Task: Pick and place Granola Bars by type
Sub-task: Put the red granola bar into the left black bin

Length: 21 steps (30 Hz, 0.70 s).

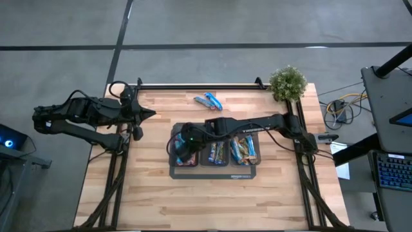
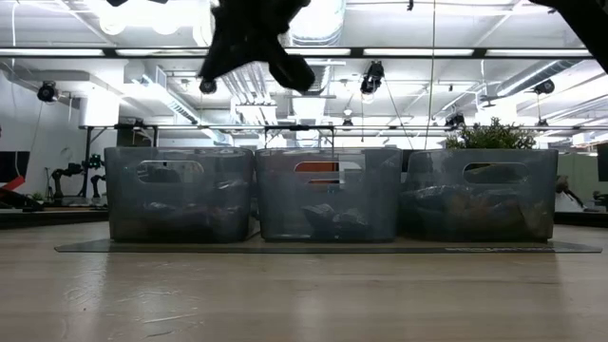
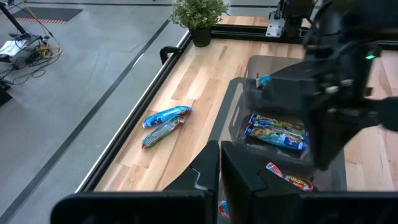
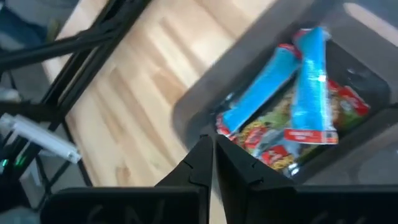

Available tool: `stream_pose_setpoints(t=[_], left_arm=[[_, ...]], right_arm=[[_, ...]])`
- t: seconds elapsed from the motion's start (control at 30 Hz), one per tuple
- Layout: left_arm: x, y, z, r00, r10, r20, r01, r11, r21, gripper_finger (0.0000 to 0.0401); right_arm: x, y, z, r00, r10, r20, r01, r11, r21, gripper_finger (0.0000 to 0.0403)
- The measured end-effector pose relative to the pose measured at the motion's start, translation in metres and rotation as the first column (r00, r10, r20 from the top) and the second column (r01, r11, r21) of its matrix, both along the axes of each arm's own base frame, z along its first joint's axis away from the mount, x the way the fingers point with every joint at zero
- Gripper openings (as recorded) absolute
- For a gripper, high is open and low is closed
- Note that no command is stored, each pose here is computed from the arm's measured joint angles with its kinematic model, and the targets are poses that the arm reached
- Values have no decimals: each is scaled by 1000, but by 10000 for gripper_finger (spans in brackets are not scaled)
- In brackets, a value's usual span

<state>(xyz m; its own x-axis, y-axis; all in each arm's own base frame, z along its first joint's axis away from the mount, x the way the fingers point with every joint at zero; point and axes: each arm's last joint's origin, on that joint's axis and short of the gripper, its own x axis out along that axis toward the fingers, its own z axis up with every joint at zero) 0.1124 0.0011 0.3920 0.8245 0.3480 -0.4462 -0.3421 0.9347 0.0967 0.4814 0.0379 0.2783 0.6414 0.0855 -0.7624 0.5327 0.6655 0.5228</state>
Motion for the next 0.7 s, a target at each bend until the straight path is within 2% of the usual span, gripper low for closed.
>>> stream_pose_setpoints(t=[0.4,0.57,0.7], left_arm=[[2,0,-1,1000,0,-7,0,1000,1,0],[3,0,-1,1000,0,-11,0,1000,1,0],[4,-1,-1,1000,2,1,-2,1000,-19,0]], right_arm=[[0,24,45,976,156,154,-142,985,-97,13],[0,24,59,967,162,195,-143,984,-108,13],[-2,24,67,956,201,214,-170,973,-157,13]])
